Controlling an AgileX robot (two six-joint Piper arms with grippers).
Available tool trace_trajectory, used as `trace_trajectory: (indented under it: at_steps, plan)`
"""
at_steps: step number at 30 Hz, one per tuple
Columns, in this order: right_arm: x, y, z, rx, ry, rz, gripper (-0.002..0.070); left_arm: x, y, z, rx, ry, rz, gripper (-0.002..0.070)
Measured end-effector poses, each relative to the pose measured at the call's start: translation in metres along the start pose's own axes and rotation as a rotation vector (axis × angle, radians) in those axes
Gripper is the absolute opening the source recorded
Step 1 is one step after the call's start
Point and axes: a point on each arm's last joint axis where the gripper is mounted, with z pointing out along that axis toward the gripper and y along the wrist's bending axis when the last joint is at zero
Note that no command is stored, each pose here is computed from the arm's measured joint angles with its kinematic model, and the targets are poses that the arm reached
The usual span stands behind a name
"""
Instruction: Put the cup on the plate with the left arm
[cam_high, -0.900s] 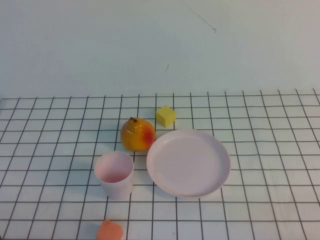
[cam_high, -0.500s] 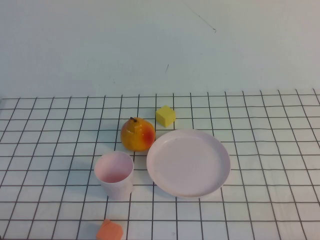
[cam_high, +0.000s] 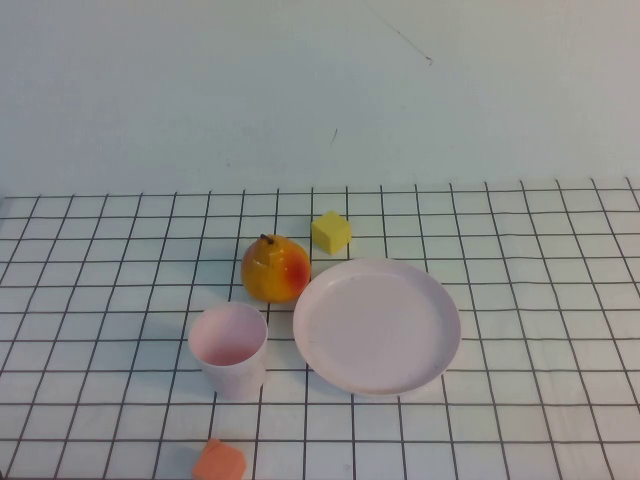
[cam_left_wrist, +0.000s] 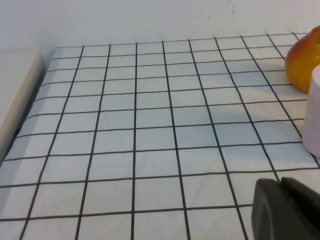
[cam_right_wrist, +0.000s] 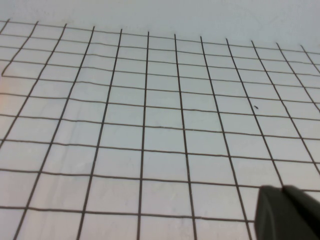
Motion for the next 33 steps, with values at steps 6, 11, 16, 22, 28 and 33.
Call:
trace_trajectory:
  at_steps: [6, 11, 16, 22, 28, 33]
  plan:
    - [0.0, 0.0, 0.0, 0.0, 0.0, 0.0, -0.0002, -0.007, 0.0, 0.0, 0.0, -0.091, -0.003, -0.0003]
    - [0.0, 0.0, 0.0, 0.0, 0.0, 0.0, -0.0002, -0.033, 0.0, -0.006, 0.005, -0.392, -0.044, -0.0002]
    - [0.0, 0.0, 0.0, 0.0, 0.0, 0.0, -0.0002, -0.06, 0.001, -0.023, 0.015, -0.743, -0.065, -0.0002]
    - [0.0, 0.0, 0.0, 0.0, 0.0, 0.0, -0.0002, -0.074, 0.003, -0.039, 0.024, -0.969, -0.125, -0.0002]
    - [0.0, 0.0, 0.0, 0.0, 0.0, 0.0, -0.0002, -0.074, 0.008, -0.04, 0.018, -0.987, -0.222, -0.0002]
    - [0.0, 0.0, 0.0, 0.0, 0.0, 0.0, -0.0002, -0.074, 0.008, -0.039, 0.018, -0.978, -0.221, -0.0002]
